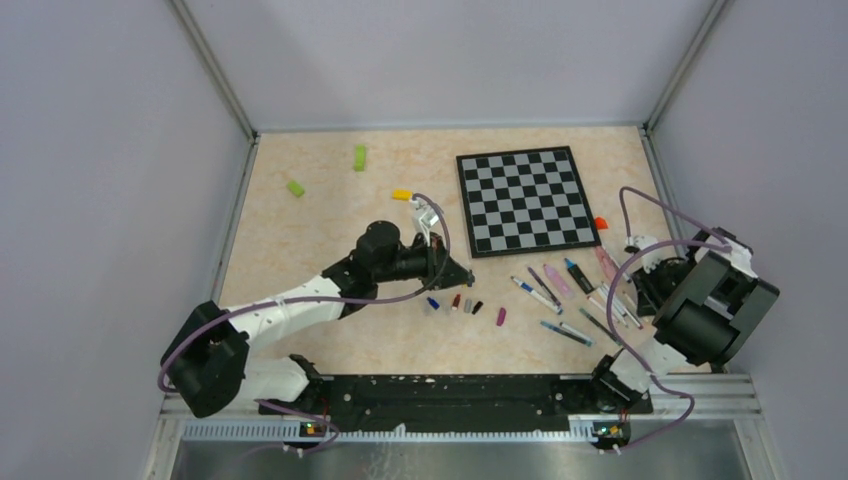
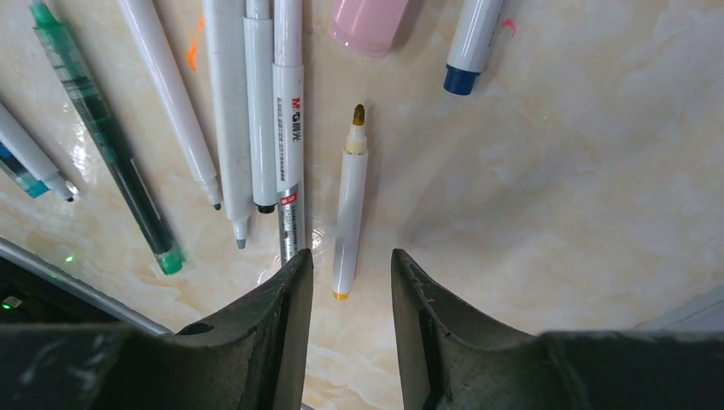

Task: Open the pen caps
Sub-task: Place the pen at the center of the board, then place the pen cap at the center of the board.

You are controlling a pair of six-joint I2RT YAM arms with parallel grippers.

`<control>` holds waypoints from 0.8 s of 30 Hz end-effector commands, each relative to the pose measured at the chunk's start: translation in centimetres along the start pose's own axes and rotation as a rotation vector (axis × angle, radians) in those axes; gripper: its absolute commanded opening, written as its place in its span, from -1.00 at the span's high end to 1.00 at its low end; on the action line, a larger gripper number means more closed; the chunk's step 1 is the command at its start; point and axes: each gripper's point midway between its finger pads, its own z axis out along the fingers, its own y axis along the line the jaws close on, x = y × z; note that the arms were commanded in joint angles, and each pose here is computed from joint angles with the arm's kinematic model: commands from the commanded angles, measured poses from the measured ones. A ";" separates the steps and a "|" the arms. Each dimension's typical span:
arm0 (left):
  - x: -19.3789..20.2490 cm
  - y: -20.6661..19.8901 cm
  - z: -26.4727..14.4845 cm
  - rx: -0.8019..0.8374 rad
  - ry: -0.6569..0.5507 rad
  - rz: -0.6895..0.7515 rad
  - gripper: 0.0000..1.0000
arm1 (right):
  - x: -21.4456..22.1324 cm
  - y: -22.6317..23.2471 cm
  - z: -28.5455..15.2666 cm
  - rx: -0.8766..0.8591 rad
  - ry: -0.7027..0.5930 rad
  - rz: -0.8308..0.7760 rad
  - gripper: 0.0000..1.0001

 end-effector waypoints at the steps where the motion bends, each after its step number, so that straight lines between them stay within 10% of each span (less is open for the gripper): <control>1: -0.4 -0.6 0.9 -0.031 -0.011 0.061 1.00 | -2.4 -0.8 -2.4 0.060 -0.101 -0.018 0.25; 24: 11.0 5.9 12.6 -0.482 0.364 0.060 0.94 | -11.6 3.4 -7.9 0.060 -0.596 0.078 0.24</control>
